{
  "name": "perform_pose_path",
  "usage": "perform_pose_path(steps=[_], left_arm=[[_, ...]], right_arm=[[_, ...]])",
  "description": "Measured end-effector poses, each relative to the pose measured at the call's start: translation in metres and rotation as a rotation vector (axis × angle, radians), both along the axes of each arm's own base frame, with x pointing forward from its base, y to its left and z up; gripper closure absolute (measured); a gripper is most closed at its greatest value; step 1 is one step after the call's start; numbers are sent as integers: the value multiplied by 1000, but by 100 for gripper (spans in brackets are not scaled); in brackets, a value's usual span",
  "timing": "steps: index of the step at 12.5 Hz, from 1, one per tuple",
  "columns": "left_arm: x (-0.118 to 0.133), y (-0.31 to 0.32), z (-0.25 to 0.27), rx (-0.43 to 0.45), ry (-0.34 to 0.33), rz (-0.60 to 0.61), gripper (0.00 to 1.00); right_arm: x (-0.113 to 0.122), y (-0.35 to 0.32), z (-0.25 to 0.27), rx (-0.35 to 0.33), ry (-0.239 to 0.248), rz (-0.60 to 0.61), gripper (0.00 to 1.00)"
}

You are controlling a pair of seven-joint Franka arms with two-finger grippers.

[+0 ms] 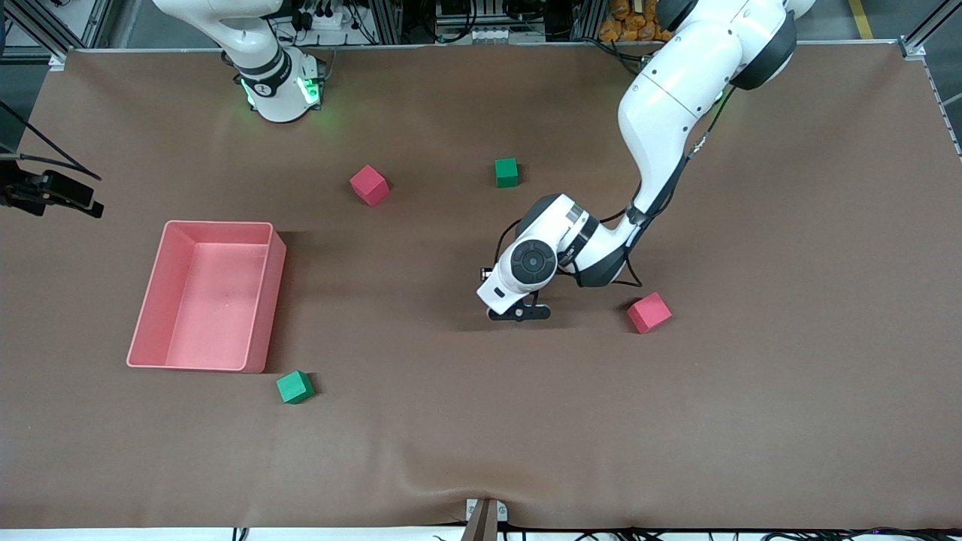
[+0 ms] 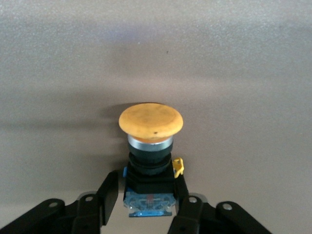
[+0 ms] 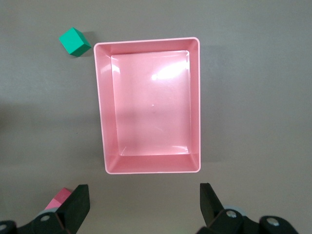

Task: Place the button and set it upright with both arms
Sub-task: 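Move the button with the left gripper toward the table middle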

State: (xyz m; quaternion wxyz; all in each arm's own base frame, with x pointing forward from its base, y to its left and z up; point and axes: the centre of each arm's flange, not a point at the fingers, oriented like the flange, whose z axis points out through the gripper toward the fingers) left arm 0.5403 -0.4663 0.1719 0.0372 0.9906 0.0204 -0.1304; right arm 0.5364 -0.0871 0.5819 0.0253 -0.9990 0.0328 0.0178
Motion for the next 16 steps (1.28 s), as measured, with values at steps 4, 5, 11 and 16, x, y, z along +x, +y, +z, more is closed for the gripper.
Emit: perform_pose_path(steps=[4, 5, 11, 16], left_arm=[[0, 0, 0, 16, 4, 63, 59], [1, -1, 1, 19, 4, 84, 59], [-24, -65, 50, 4, -51, 253, 59], [-95, -143, 64, 86, -324, 265, 59]], right_arm=[[-8, 16, 15, 4, 28, 29, 0], [-11, 21, 20, 3, 37, 40, 0], [-15, 90, 63, -19, -3, 81, 0], [-9, 86, 80, -19, -28, 73, 0]])
